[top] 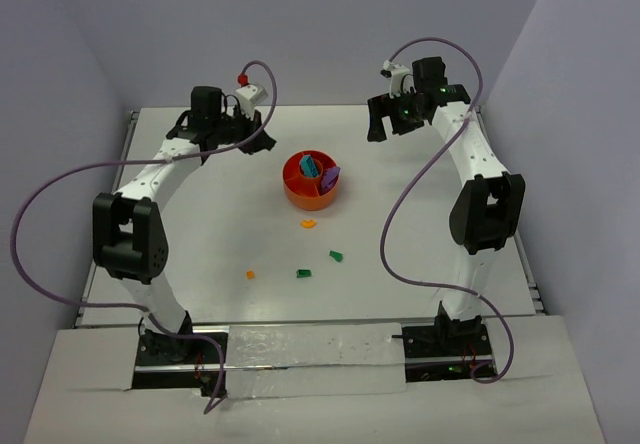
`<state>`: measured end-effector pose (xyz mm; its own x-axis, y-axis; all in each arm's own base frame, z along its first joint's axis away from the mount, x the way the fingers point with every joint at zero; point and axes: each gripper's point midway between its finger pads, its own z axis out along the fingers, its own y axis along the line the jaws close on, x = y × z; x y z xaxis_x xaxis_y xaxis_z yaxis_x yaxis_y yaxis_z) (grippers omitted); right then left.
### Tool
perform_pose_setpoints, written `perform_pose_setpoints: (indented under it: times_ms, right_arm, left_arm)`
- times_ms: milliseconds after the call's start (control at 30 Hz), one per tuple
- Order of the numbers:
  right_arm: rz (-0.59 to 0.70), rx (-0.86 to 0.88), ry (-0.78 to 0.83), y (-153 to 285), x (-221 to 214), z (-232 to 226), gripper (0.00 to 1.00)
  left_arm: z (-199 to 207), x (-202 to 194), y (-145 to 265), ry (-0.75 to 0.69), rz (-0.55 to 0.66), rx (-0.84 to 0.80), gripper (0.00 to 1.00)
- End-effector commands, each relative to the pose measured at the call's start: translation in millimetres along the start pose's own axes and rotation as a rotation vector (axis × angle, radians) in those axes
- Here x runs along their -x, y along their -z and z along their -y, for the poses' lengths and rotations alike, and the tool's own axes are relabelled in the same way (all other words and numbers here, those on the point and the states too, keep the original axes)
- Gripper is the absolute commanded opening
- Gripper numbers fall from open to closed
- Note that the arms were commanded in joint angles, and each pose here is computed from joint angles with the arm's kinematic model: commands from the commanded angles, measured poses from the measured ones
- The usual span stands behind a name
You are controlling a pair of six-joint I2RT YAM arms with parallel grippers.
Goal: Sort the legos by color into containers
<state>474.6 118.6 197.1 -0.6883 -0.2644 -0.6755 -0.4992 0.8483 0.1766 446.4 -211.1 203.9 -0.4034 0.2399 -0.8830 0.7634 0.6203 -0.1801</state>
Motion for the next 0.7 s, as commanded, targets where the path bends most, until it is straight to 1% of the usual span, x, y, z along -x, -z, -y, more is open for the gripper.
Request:
perform_pose_setpoints:
  times_ms: [0,233,400,667]
  right_arm:
    - [0.074,-0.037,0.04,30.9,19.2,-0.9,1.0]
    - [0.073,-0.05,0.037,30.9,18.2,1.7,1.0]
    - [0.075,-0.052,0.037,32.0,18.1,2.8,1.0]
    - [0.076,-0.051,0.035,33.6,17.5,2.3,1.0]
  left_arm:
    - [14.5,30.3,-16.8,0.054,0.067,-0.045,0.0]
    - [18.7,12.5,-39.7,0.056,0.017,-0.064,0.01]
    - [25.8,2.1,-51.9,0.03,-0.006,-0.07,0.03]
    - [26.2,-12.5,-65.6,0.001,-0.045,-0.047,0.08]
